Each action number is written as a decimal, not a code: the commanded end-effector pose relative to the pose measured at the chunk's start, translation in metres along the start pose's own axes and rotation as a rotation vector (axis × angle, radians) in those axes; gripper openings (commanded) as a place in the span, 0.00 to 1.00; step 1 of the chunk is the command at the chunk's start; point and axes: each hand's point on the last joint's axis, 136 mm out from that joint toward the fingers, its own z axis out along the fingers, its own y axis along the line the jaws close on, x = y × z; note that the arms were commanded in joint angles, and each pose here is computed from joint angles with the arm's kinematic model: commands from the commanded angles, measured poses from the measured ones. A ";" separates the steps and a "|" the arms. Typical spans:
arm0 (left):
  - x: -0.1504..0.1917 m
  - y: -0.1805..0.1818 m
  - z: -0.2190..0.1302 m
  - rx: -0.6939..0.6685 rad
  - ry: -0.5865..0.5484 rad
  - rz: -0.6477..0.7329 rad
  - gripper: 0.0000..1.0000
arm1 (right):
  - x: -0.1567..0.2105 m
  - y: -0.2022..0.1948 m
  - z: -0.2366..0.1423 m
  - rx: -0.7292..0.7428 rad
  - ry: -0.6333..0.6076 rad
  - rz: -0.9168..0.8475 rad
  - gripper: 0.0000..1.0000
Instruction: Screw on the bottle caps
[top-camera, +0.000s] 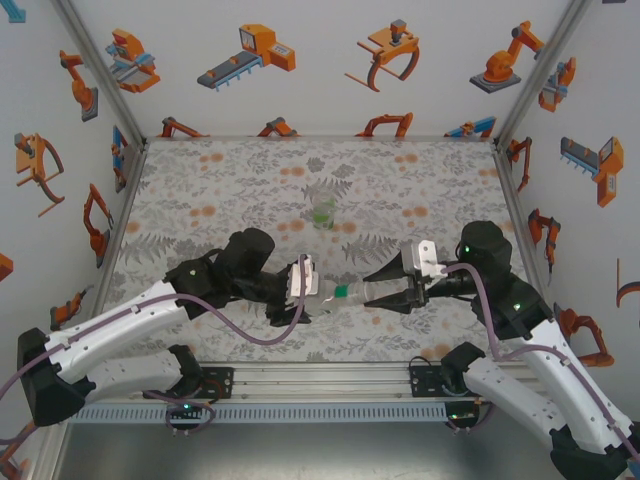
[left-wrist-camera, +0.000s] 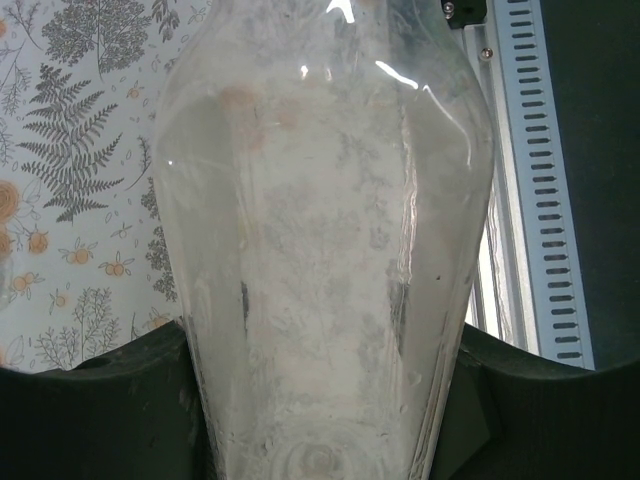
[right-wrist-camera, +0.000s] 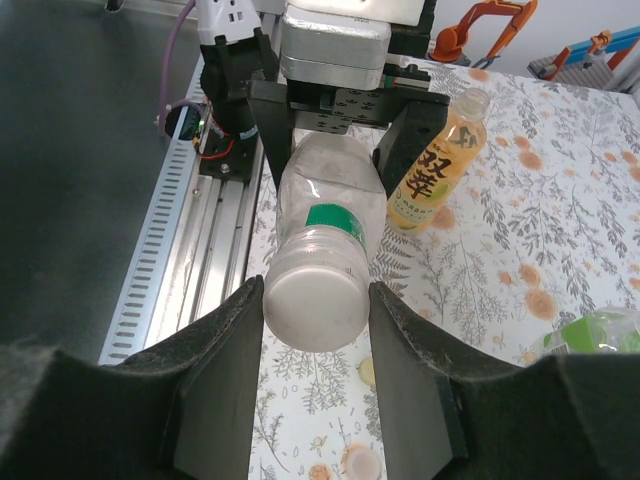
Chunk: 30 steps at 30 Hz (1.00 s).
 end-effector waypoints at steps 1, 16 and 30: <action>-0.031 0.002 -0.008 -0.004 -0.095 0.032 0.08 | 0.007 0.006 0.002 -0.029 0.010 0.012 0.11; -0.034 0.001 -0.006 0.026 -0.087 -0.003 0.05 | 0.007 0.007 0.005 -0.041 0.011 0.009 0.08; -0.045 -0.005 -0.010 0.052 -0.136 0.033 0.05 | 0.012 0.004 0.008 -0.024 0.034 0.061 0.01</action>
